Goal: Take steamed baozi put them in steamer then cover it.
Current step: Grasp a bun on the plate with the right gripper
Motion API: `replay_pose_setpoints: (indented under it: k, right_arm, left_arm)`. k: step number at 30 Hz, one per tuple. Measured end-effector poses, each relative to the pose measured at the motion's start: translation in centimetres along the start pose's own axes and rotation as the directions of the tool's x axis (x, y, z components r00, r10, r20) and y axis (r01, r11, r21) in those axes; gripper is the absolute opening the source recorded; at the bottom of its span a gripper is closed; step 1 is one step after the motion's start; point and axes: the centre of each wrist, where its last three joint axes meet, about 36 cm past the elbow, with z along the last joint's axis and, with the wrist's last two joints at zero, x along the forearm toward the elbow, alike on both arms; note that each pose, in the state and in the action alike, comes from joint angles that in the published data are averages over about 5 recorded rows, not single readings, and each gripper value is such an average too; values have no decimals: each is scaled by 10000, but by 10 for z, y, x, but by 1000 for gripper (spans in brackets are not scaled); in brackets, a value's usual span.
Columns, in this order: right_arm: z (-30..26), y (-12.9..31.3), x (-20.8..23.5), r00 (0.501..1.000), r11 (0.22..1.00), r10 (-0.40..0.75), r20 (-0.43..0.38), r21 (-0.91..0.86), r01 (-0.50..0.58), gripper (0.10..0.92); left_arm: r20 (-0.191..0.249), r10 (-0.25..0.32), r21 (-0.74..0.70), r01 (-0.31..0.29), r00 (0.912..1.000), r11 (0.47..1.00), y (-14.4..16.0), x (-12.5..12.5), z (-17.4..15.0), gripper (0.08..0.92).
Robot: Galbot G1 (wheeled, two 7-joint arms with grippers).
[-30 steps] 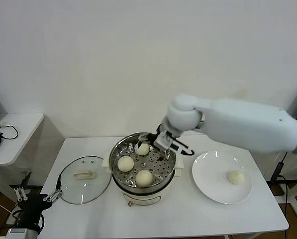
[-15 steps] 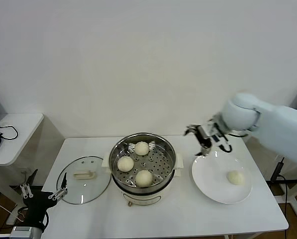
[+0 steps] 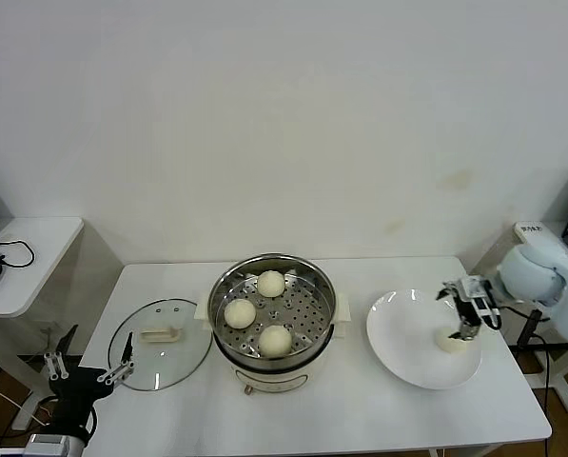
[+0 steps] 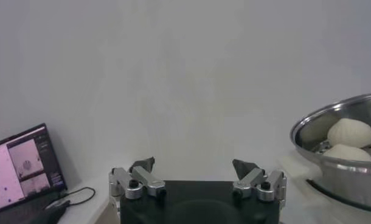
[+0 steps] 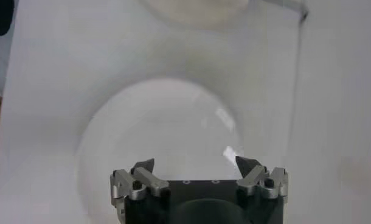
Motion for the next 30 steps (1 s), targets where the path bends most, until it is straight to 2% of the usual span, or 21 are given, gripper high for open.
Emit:
replay_pose_setpoints:
  k: [9, 19, 30]
  right_arm:
    - [41, 9, -41, 9964, 9961, -456, -722, -788, 399, 823]
    - [47, 5, -81, 9940, 9904, -771, -773, -1207, 675, 821]
    - [38, -3, -105, 9936, 9875, -868, -721, -1376, 763, 714]
  left_arm:
    - [-193, -87, -16, 86, 9998, 10000, 1, 4, 3, 823]
    - [-292, -194, -14, 194, 9994, 9998, 3, 5, 6, 823]
    - [-327, -240, -15, 240, 9992, 9997, 3, 5, 8, 823]
